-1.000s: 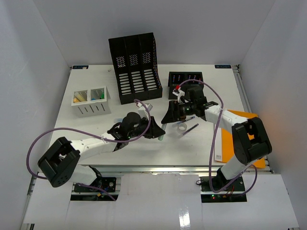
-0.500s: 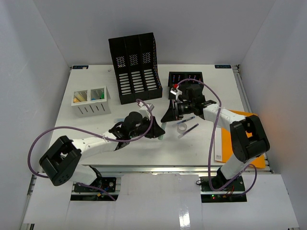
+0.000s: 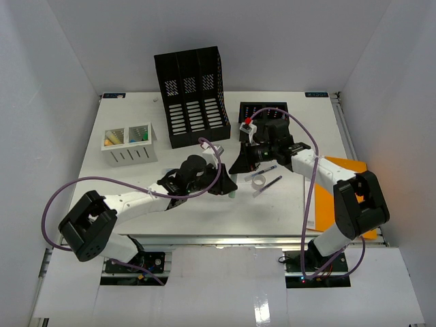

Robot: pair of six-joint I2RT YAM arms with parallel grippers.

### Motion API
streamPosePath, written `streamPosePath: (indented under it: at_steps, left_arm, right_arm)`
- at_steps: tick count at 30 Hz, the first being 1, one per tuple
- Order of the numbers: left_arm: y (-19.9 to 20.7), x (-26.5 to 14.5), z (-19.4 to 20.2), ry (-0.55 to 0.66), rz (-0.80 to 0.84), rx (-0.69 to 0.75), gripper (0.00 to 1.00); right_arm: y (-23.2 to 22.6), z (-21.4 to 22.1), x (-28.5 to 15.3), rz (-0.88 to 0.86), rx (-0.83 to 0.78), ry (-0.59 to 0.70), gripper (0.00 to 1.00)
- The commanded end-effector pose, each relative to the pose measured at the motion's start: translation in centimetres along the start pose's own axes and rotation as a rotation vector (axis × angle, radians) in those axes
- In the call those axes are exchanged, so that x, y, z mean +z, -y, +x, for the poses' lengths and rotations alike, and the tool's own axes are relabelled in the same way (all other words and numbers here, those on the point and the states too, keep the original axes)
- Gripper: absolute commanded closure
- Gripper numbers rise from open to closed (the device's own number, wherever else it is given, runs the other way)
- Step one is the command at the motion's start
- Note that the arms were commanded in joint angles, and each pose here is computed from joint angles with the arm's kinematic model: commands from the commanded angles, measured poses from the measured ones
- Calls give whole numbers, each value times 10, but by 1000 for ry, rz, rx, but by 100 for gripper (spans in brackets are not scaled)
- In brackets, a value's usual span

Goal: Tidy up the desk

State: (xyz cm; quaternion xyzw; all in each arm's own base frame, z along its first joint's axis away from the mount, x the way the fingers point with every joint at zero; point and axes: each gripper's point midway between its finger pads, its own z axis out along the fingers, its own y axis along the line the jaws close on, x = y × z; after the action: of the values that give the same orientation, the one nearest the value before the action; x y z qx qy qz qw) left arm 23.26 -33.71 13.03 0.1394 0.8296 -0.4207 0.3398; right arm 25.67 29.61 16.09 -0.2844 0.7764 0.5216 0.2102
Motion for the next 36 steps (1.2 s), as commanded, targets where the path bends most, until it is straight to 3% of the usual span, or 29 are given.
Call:
streamPosePath:
  at_steps: [1,5,12,14,17,19,22,24,26,27,28,36]
  left_arm:
    - [13,0,-22,41,20,27,56]
    - [15,0,-23,37,24,28,52]
    - [21,-4,-30,47,35,41,54]
    - [22,-5,-30,51,38,41,59]
    - [21,-6,-29,49,40,41,77]
    - [21,-7,-28,46,42,40,88]
    - [22,-8,-26,41,47,38,100]
    - [22,-9,-26,45,47,39,100]
    - [21,-12,-25,51,45,37,100]
    - [20,-14,-24,54,43,35,100]
    - [19,-14,-23,54,38,35,100]
    - [-15,-41,2,-3,-124,35,100]
  right_arm:
    - [-22,-7,-3,-27,-166,-2,92]
    - [-27,-6,-5,-36,-210,-10,92]
    - [-32,-5,-6,-46,-249,-18,92]
    - [-32,-4,-6,-48,-251,-21,92]
    - [-34,-4,-6,-57,-260,-23,92]
    - [-35,-4,-6,-65,-265,-23,86]
    - [-41,-2,-7,-93,-269,-29,64]
    - [-43,0,-9,-112,-300,-37,42]
    - [-46,1,-11,-124,-341,-40,12]
    - [-47,0,-12,-125,-361,-39,3]
    - [-46,-2,-13,-118,-381,-33,10]
    - [-37,-31,-74,-145,-477,110,10]
